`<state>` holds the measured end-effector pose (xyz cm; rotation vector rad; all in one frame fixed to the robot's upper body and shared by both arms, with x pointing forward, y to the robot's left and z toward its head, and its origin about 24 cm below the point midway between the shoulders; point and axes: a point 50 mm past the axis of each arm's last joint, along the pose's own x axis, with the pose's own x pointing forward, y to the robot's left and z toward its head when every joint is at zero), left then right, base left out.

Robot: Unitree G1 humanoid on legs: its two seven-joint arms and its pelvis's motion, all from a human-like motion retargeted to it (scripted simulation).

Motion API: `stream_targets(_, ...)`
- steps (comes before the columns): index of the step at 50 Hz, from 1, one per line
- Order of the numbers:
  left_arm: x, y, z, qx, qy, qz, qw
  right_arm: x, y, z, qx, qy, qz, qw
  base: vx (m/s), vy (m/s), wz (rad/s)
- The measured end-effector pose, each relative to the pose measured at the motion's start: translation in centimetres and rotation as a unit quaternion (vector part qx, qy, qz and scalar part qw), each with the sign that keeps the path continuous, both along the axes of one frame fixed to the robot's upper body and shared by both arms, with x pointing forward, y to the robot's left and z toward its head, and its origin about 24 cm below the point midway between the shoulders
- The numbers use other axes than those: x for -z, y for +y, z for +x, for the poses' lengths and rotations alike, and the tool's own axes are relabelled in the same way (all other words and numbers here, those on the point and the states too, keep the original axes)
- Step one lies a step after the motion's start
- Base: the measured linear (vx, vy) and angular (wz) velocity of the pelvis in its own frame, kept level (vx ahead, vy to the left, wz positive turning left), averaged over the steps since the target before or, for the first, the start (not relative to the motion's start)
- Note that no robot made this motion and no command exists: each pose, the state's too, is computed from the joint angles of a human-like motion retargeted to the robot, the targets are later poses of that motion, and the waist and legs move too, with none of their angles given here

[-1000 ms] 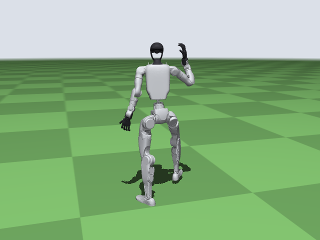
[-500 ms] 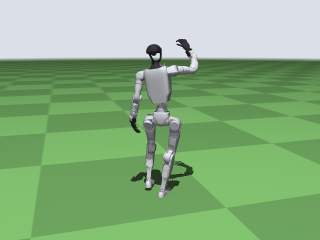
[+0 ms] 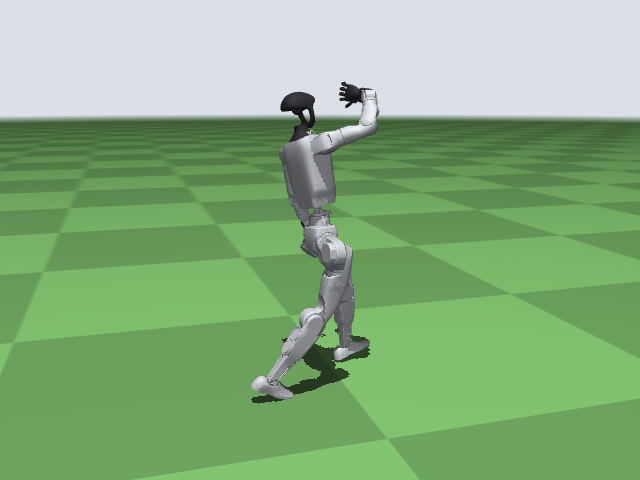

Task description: Kungfu

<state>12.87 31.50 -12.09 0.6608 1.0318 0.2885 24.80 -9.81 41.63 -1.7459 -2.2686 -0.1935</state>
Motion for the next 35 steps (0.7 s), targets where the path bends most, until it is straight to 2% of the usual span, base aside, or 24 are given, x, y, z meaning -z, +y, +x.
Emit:
stream_targets(4, -8.4, -0.2, 13.5, 0.090, -0.182, 0.121, 0.972, 0.6, 1.4, 0.2, 0.002, -0.007, -0.029, 1.000, 0.09, 0.16, -1.51)
stream_targets(7, -19.1, -3.5, 22.7, 0.136, -0.339, 0.199, 0.909, 0.5, 1.9, 0.4, 0.013, -0.010, -0.041, 0.999, 0.07, 0.48, -0.59)
stream_targets(9, -26.1, -6.5, 26.0, 0.157, -0.431, 0.230, 0.858, 0.8, 2.5, 0.7, 0.021, -0.006, -0.054, 0.998, 0.28, 0.52, 0.09)
stream_targets(13, -39.6, -11.5, 27.5, 0.182, -0.573, 0.285, 0.747, 0.8, 3.9, 0.4, 0.024, -0.031, -0.064, 0.997, 0.12, 0.18, -0.63)
stream_targets(18, -51.5, -15.1, 24.0, 0.212, -0.650, 0.377, 0.624, 0.0, 5.2, 0.5, 0.057, -0.059, -0.034, 0.996, -0.05, 0.03, -0.89)
stream_targets(20, -53.7, -16.8, 22.9, 0.227, -0.658, 0.419, 0.584, -0.7, 5.2, 0.6, 0.076, -0.075, -0.005, 0.994, -0.13, -0.09, -0.79)
stream_targets(23, -56.8, -18.1, 20.6, 0.262, -0.634, 0.493, 0.536, -2.0, 4.1, 0.0, 0.036, -0.123, 0.075, 0.989, -0.21, -0.16, -1.31)
stream_targets(27, -57.7, -19.3, 18.9, 0.298, -0.584, 0.563, 0.502, -2.2, 2.8, -0.5, -0.013, -0.166, 0.111, 0.980, -0.27, -0.21, -1.80)
stream_targets(30, -56.2, -19.8, 19.7, 0.349, -0.531, 0.550, 0.542, -1.9, 2.3, 0.2, -0.003, -0.132, 0.122, 0.984, -0.39, -0.34, -2.02)
stream_targets(35, -52.8, -19.1, 21.3, 0.414, -0.447, 0.520, 0.598, -0.5, 2.8, 1.7, 0.048, -0.069, 0.087, 0.993, -0.42, -0.37, -2.01)
